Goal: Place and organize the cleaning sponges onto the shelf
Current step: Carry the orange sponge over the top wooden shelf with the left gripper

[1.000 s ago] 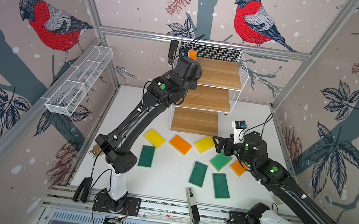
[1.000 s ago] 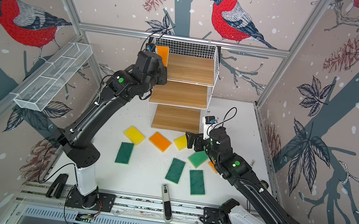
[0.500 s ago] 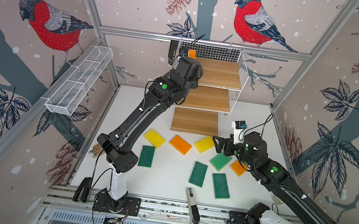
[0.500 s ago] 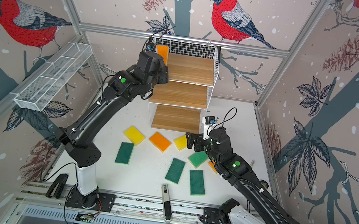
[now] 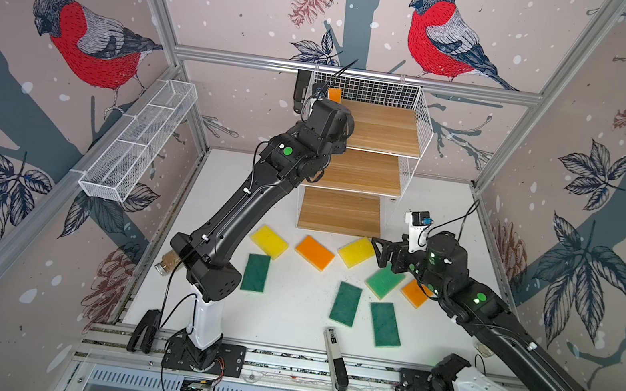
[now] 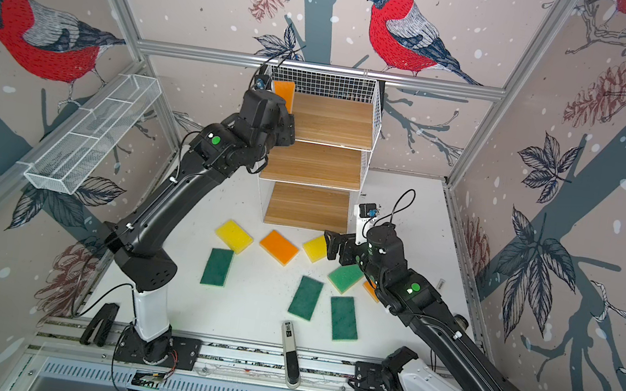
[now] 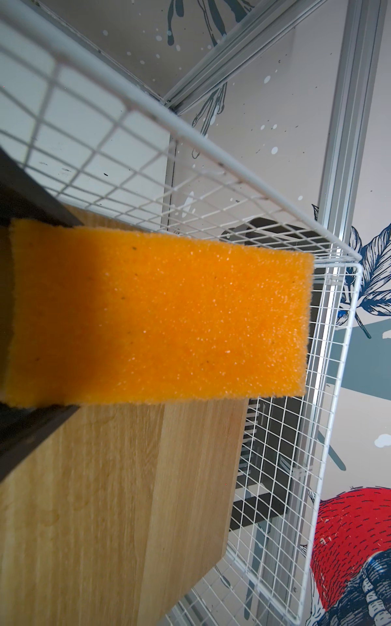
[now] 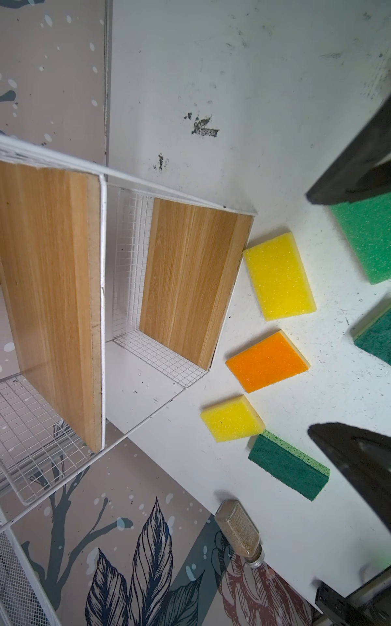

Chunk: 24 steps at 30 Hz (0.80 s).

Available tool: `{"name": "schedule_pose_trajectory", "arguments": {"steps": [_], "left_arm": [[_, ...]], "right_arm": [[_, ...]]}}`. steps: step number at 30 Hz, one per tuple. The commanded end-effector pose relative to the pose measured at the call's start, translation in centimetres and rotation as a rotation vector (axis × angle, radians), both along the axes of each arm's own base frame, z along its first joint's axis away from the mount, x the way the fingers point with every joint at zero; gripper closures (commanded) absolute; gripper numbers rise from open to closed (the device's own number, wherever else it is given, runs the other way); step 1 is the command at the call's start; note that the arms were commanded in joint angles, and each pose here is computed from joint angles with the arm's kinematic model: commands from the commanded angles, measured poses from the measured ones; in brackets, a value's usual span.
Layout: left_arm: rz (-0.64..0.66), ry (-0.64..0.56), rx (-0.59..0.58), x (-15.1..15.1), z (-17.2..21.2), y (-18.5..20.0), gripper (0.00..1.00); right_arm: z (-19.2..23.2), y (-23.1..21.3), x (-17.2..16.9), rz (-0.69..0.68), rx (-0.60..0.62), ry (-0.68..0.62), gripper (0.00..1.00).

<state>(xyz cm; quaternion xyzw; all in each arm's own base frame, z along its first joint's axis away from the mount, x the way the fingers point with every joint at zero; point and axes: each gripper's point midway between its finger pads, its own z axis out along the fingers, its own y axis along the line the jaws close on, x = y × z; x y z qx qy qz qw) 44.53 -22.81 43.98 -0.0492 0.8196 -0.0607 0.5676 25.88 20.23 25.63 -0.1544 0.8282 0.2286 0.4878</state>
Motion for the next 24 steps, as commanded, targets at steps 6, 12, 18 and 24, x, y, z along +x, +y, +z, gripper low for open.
{"name": "schedule_pose_trajectory", "arguments": {"steps": [6,12,18,24], "left_arm": [[0.012,0.022,-0.018,0.22,-0.77,-0.09,0.23],[0.021,0.025,-0.024,0.11,-0.80,0.12,0.23],[0.019,0.022,-0.033,0.00,-0.62,0.05,0.28],[0.019,0.017,-0.040,-0.17,-0.52,-0.28,0.26]], "right_arm": [[0.59,0.10,-0.09,0.003,0.026,-0.018,0.01],[0.68,0.01,-0.22,0.002,0.030,-0.017,0.01],[0.83,-0.22,-0.34,-0.003,0.034,-0.023,0.01],[0.79,-0.33,-0.54,-0.002,0.038,-0.023,0.00]]}}
